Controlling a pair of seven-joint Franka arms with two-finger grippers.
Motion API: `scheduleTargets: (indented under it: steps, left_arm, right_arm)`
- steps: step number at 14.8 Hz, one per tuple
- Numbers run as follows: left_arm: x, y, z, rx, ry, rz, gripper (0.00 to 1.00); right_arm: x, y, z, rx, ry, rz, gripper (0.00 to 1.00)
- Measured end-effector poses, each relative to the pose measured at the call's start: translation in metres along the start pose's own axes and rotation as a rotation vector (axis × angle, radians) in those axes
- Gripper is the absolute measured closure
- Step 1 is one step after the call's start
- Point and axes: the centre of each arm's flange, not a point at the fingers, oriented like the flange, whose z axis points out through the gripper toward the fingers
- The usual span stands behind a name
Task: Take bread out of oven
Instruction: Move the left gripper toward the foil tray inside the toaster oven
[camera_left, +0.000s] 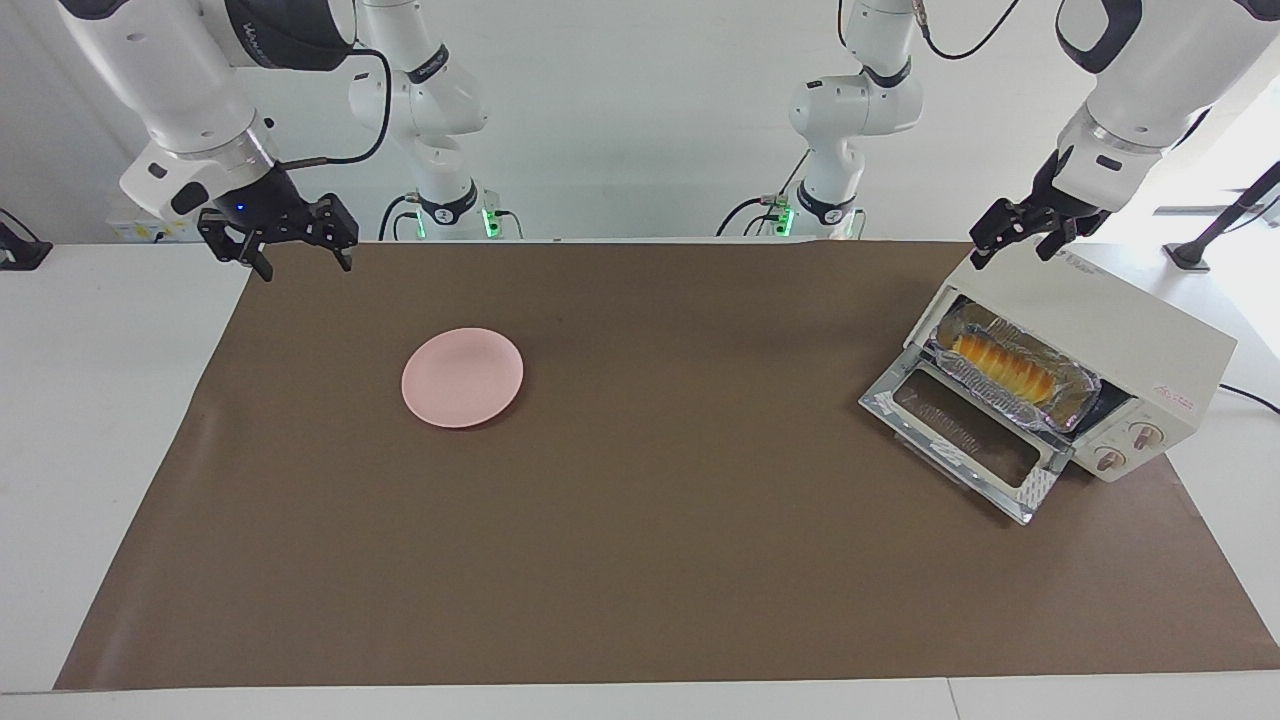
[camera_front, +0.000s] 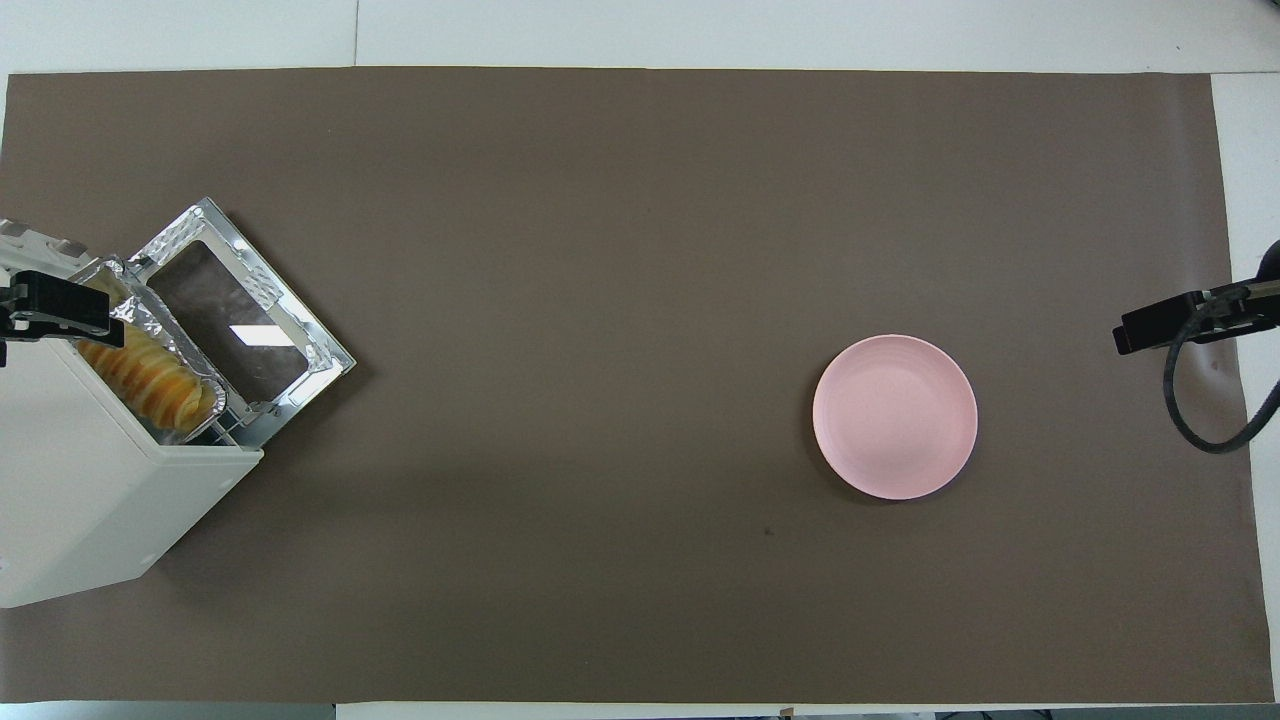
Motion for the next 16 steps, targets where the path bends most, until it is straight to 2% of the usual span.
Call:
scheduleTargets:
  steps: [7, 10, 14, 16]
  left_arm:
    - [0.0, 0.001, 0.003, 0.001, -0.004, 0.002, 0.0]
    - [0.005, 0.002, 0.009, 0.007, 0.024, 0.004, 0.0]
    - [0.03, 0.006, 0.036, 0.012, 0.059, -0.1, 0.0]
    - [0.048, 0.018, 0.065, 0.019, 0.042, -0.163, 0.0]
  right_arm:
    - [0.0, 0.0, 0.0, 0.0, 0.0, 0.0, 0.0]
    - [0.0, 0.0, 0.0, 0.0, 0.0, 0.0, 0.0]
    - [0.0, 0.0, 0.0, 0.0, 0.0, 0.0, 0.0]
    - [0.0, 0.0, 0.0, 0.0, 0.0, 0.0, 0.0]
